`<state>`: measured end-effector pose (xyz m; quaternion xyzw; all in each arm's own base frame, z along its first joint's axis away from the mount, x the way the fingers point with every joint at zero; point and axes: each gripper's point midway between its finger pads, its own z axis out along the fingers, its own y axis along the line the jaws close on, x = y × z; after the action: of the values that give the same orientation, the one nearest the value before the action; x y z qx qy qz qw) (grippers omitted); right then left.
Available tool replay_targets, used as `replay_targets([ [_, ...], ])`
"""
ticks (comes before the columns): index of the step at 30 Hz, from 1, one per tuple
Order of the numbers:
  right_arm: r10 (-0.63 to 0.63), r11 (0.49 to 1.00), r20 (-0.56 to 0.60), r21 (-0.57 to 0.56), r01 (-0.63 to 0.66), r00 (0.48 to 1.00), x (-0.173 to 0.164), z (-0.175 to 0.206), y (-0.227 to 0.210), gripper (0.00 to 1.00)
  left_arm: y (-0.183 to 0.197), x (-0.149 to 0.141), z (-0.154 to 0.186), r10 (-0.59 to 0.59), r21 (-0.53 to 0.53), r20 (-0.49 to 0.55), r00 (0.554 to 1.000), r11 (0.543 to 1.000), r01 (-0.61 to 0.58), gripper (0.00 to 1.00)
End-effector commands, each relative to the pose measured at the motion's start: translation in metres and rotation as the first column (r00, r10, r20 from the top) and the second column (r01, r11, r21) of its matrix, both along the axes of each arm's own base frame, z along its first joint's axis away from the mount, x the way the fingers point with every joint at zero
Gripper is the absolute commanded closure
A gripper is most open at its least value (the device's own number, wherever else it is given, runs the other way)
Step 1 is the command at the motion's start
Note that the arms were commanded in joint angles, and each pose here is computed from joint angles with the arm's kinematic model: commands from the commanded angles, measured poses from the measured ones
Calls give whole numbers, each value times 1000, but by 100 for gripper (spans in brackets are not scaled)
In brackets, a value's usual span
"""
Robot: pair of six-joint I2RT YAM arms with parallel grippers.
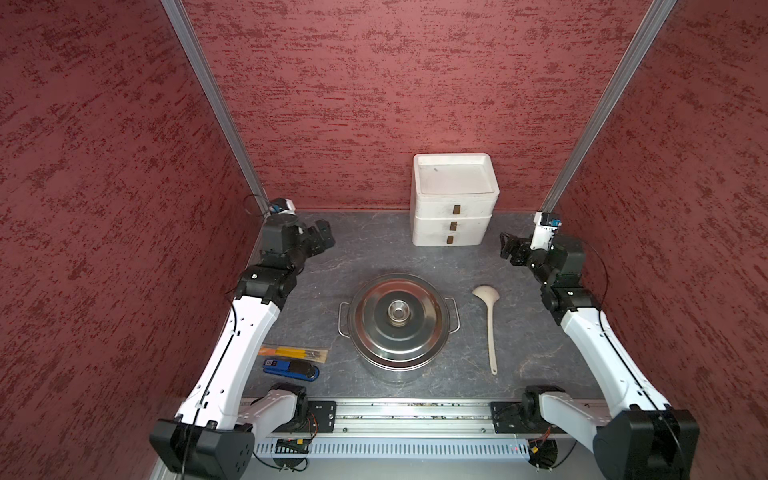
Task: Stir the soup with a spoon
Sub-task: Pick up the lid from the pan.
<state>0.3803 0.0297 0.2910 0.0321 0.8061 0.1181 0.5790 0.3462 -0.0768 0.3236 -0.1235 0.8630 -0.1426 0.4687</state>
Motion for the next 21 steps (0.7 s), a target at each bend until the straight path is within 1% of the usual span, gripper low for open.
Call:
replay_targets([
  [1, 66, 997, -224, 58, -55, 972, -28, -39, 17, 8, -44, -73, -49, -136, 11, -406, 903, 988, 154, 0],
  [3, 59, 996, -229, 73, -43, 972, -35, -37, 18, 8, -65, -104, -53, -184, 74, -513, 838, 964, 257, 0],
  [4, 55, 996, -227, 79, -38, 972, -38, -36, 17, 9, -71, -114, -51, -180, 106, -544, 820, 954, 280, 0],
  [6, 53, 996, -228, 77, -37, 972, -41, -36, 17, 9, -80, -142, -52, -177, 152, -629, 757, 927, 342, 0],
  [7, 60, 996, -231, 74, -44, 971, -42, -37, 18, 9, -86, -153, -52, -180, 155, -658, 731, 918, 365, 0],
  [9, 63, 996, -245, 70, -47, 968, -42, -39, 18, 9, -102, -180, -57, -202, 137, -732, 650, 891, 432, 0],
  [11, 55, 997, -264, 67, -39, 963, -43, -43, 18, 9, -121, -203, -63, -228, 112, -782, 580, 864, 490, 0],
  [12, 50, 997, -270, 67, -34, 962, -44, -46, 17, 9, -129, -209, -68, -221, 115, -801, 556, 855, 505, 0],
  [13, 44, 998, -271, 64, -28, 962, -44, -47, 16, 9, -136, -213, -72, -216, 118, -814, 539, 847, 518, 0],
  [15, 31, 998, -274, 61, -15, 961, -46, -49, 14, 9, -145, -215, -78, -201, 128, -827, 524, 841, 526, 0],
  [19, 43, 997, -273, 69, -25, 961, -50, -48, 16, 9, -152, -201, -80, -179, 150, -815, 551, 854, 499, 0],
  [21, 45, 997, -275, 66, -27, 960, -52, -48, 16, 9, -152, -194, -83, -169, 146, -814, 556, 866, 478, 2],
])
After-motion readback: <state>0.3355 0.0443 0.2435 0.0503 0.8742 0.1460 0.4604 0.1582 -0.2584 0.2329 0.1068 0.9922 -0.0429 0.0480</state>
